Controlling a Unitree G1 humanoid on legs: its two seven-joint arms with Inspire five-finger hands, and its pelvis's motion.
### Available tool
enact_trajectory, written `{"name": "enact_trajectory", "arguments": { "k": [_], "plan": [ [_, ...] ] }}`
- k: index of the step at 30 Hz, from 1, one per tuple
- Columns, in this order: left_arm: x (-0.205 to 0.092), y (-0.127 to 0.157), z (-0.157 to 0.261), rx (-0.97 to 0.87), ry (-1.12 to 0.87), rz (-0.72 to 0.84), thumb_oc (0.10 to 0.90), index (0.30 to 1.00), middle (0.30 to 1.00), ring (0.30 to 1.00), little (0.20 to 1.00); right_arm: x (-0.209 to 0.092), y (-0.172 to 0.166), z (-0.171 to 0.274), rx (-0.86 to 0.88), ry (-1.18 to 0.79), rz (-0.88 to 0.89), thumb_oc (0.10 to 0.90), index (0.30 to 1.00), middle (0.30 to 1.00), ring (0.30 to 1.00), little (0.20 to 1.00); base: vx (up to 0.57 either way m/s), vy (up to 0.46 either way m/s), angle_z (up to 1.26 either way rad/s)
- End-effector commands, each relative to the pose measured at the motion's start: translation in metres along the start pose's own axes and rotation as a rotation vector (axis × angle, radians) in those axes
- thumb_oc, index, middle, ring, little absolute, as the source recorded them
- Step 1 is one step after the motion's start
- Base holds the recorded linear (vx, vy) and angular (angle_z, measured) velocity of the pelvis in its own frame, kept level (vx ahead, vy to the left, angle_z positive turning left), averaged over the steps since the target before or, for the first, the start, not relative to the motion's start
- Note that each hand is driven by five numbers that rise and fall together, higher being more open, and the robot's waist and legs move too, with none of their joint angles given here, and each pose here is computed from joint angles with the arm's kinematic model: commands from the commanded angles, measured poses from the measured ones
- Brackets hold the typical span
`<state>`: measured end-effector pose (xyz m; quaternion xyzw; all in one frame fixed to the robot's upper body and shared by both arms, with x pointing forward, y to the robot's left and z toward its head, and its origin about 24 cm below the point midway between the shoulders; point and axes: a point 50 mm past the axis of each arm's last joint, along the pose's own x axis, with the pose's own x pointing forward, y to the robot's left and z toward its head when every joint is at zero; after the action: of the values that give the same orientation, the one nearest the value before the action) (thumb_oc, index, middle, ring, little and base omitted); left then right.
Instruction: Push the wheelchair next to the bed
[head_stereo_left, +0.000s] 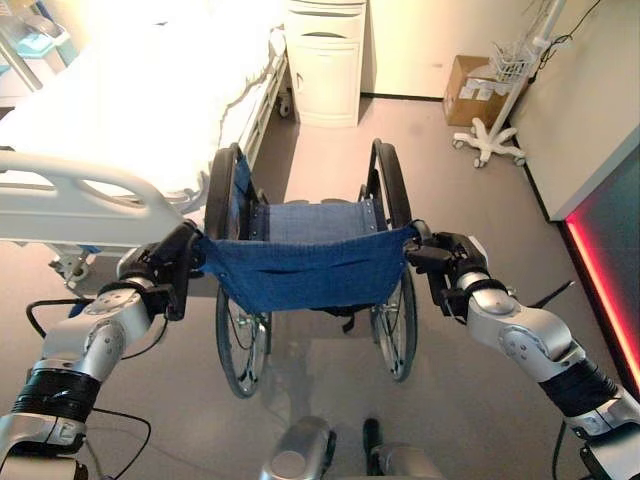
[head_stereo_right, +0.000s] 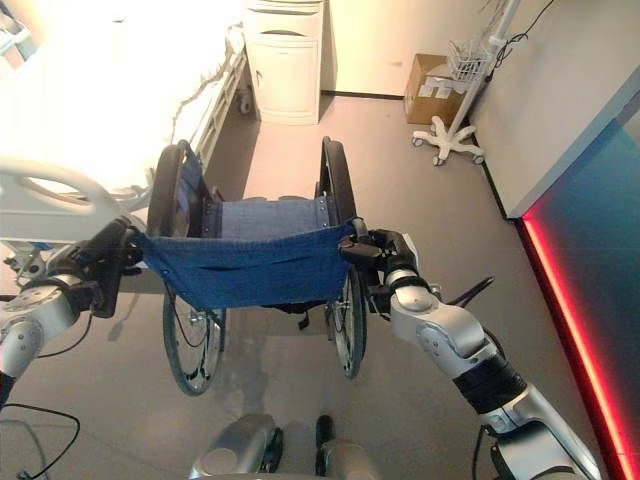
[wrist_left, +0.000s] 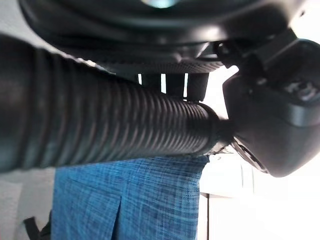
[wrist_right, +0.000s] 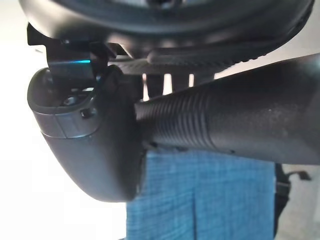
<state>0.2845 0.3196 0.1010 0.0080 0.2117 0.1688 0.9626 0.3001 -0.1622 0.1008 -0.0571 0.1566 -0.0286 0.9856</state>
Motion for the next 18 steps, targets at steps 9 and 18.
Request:
{"name": "enact_trajectory", "arguments": {
  "k": [9,18],
  "plan": [
    [-0.015,-0.085,0.058,-0.057,-0.300,-0.339,0.400,0.300,0.300,0.300,0.300,-0.048,0.079,0.030,0.176,-0.263,0.523,0.400,0.300,0.300,0.300,0.300,0.00,0.138,-0.25],
    [-0.020,-0.107,0.062,-0.057,-0.308,-0.397,0.400,0.300,0.300,0.300,0.300,-0.049,0.074,0.031,0.193,-0.273,0.500,0.400,0.300,0.300,0.300,0.300,-0.04,0.095,-0.16]
  ]
}}
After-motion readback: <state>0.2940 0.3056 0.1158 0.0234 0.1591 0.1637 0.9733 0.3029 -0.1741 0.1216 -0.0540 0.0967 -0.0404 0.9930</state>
